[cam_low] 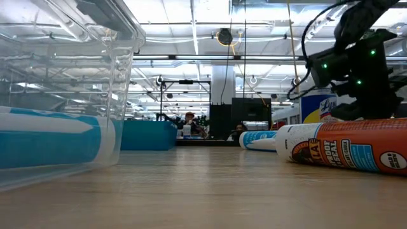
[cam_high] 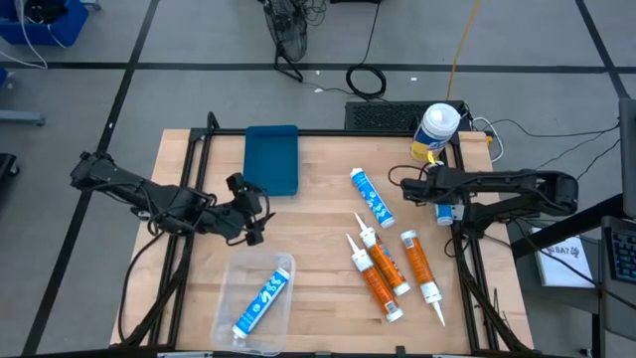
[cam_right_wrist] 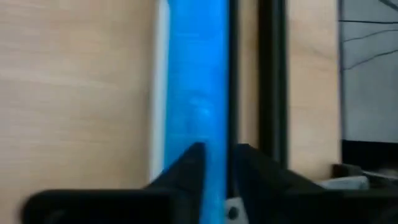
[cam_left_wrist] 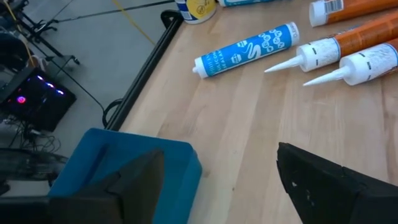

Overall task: Pick & place silicon tubes, Sealant and Lysol wipes
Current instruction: Adjust the right blue sealant, then put the bottom blue sealant into the transparent bin

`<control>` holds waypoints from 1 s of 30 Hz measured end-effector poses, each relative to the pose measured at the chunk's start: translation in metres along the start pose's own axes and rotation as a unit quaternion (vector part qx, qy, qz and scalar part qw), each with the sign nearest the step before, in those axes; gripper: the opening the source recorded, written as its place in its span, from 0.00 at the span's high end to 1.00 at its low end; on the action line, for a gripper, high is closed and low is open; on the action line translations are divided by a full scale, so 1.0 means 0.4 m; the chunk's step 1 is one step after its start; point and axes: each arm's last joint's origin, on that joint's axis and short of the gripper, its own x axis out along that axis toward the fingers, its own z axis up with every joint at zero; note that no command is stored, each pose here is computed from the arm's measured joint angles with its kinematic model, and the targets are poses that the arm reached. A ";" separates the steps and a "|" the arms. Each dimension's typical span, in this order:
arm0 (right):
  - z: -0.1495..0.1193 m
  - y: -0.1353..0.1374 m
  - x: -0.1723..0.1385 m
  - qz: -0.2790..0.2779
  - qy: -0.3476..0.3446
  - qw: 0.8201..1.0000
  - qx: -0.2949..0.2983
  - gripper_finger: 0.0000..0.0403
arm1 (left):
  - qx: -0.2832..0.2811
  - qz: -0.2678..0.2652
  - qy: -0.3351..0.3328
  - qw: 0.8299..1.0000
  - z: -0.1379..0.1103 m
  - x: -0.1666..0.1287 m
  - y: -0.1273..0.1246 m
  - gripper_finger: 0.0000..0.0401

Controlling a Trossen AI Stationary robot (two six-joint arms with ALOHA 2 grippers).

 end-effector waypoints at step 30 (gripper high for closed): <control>0.066 0.165 -0.097 0.413 -0.190 0.876 -0.159 1.00 | 0.007 0.005 0.017 1.000 -0.008 0.012 -0.007 0.23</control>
